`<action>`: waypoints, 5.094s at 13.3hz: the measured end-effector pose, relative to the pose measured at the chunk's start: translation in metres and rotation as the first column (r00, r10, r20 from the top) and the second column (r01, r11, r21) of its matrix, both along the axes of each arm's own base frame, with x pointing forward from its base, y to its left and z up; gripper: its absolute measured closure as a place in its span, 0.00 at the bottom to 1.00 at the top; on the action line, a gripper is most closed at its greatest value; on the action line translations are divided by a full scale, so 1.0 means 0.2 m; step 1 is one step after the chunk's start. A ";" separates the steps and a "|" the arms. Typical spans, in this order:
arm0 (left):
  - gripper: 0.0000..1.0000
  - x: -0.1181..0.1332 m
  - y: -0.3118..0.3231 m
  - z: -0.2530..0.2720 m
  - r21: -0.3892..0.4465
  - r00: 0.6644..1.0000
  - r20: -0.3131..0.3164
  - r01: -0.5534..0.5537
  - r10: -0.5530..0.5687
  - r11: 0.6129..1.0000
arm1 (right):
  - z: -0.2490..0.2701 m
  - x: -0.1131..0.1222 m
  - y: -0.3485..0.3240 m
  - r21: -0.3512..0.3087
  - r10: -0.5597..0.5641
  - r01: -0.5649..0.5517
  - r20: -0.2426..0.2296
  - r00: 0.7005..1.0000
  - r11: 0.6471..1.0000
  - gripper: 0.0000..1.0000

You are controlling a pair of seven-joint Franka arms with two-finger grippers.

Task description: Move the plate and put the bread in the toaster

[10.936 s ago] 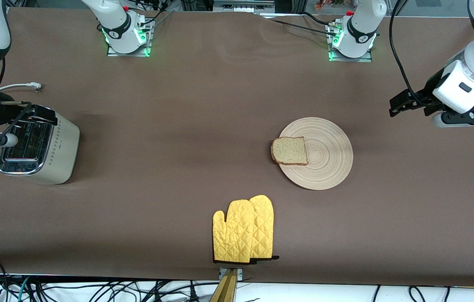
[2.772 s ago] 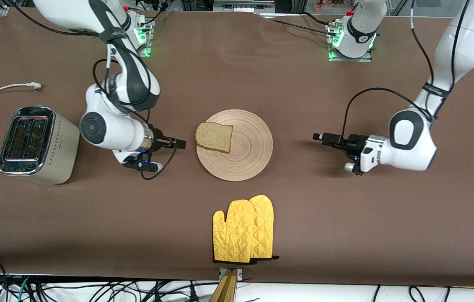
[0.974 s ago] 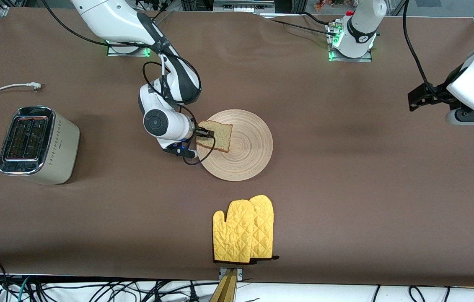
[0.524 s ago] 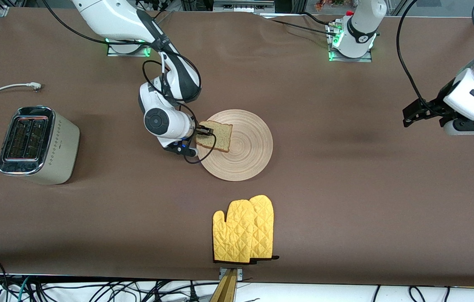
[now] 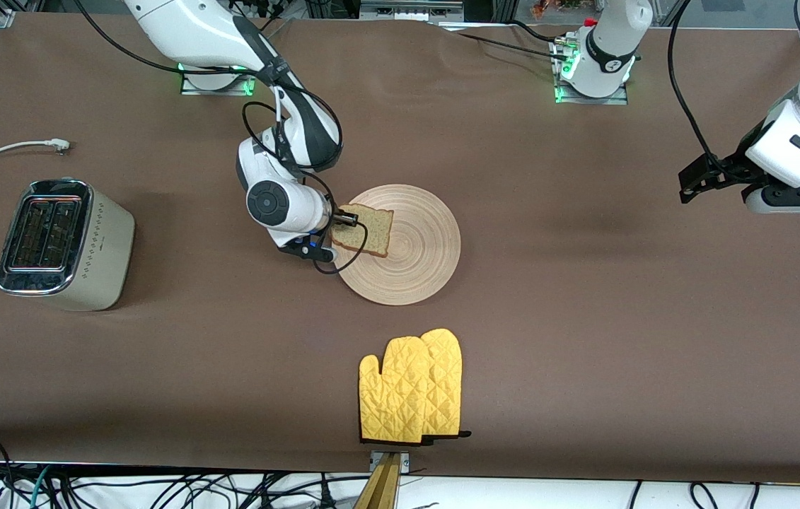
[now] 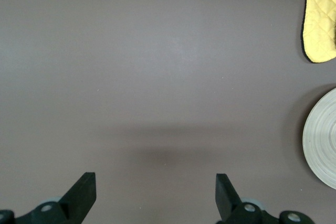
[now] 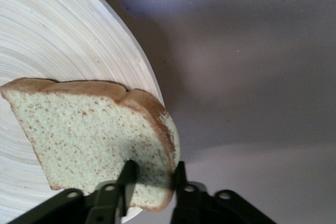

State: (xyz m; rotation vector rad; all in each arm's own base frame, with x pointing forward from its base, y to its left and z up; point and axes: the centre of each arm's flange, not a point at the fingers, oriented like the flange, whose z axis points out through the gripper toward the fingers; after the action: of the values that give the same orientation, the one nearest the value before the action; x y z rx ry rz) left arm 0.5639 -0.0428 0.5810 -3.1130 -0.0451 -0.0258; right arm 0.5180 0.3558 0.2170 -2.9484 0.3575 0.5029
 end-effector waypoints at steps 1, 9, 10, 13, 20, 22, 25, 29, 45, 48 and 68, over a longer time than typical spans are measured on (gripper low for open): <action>0.00 0.00 0.00 0.00 0.000 1.000 0.000 -0.001 0.001 1.000 | 0.00 0.00 0.00 0.000 0.000 0.000 0.000 1.000 1.000 0.75; 0.00 0.00 0.05 0.01 0.000 1.000 -0.001 -0.017 0.017 1.000 | 0.07 0.04 0.01 0.002 0.013 -0.013 0.008 1.000 1.000 0.93; 0.00 0.00 0.05 0.01 0.000 1.000 -0.001 -0.017 0.017 1.000 | 0.13 0.08 0.01 -0.014 0.034 -0.034 -0.001 0.999 0.999 0.93; 0.00 0.00 0.05 0.01 0.000 1.000 0.001 -0.017 0.017 1.000 | 0.42 0.20 -0.04 -0.078 0.096 -0.097 -0.019 0.995 0.992 0.93; 0.00 0.01 0.05 0.05 -0.002 1.000 0.014 -0.018 0.018 1.000 | 1.12 0.38 -0.64 -0.263 0.178 -0.185 -0.050 0.983 0.947 0.93; 0.00 0.01 0.05 0.05 -0.002 1.000 0.014 -0.018 0.018 1.000 | 1.21 0.40 -0.89 -0.353 0.230 -0.247 -0.090 0.969 0.902 0.93; 0.00 0.01 0.05 0.05 -0.002 1.000 0.015 -0.018 0.018 1.000 | 1.28 0.45 -1.27 -0.425 0.261 -0.303 -0.155 0.953 0.853 0.93; 0.00 0.00 0.01 0.05 -0.019 1.000 0.015 -0.009 0.009 1.000 | 1.37 0.47 -1.81 -0.484 0.281 -0.369 -0.247 0.927 0.793 0.93; 0.00 0.01 0.02 0.05 -0.028 1.000 0.014 -0.016 0.017 0.999 | 1.10 0.62 -2.50 -0.529 0.380 -0.484 -0.299 0.875 0.697 0.93; 0.00 0.01 0.03 0.05 -0.028 1.000 0.014 -0.017 0.017 0.999 | 1.03 0.66 -2.49 -0.535 0.394 -0.497 -0.303 0.867 0.683 0.93; 0.00 0.01 0.02 0.05 -0.028 1.000 0.014 -0.013 0.014 1.000 | 0.92 0.65 -2.46 -0.639 0.160 -0.273 -0.229 0.960 0.720 0.93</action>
State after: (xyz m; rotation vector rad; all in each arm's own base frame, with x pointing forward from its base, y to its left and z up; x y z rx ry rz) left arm 0.5650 -0.0396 0.5917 -3.1401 -0.0675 -0.0466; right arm 0.6482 -0.1365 0.4006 -3.6961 0.2368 0.7840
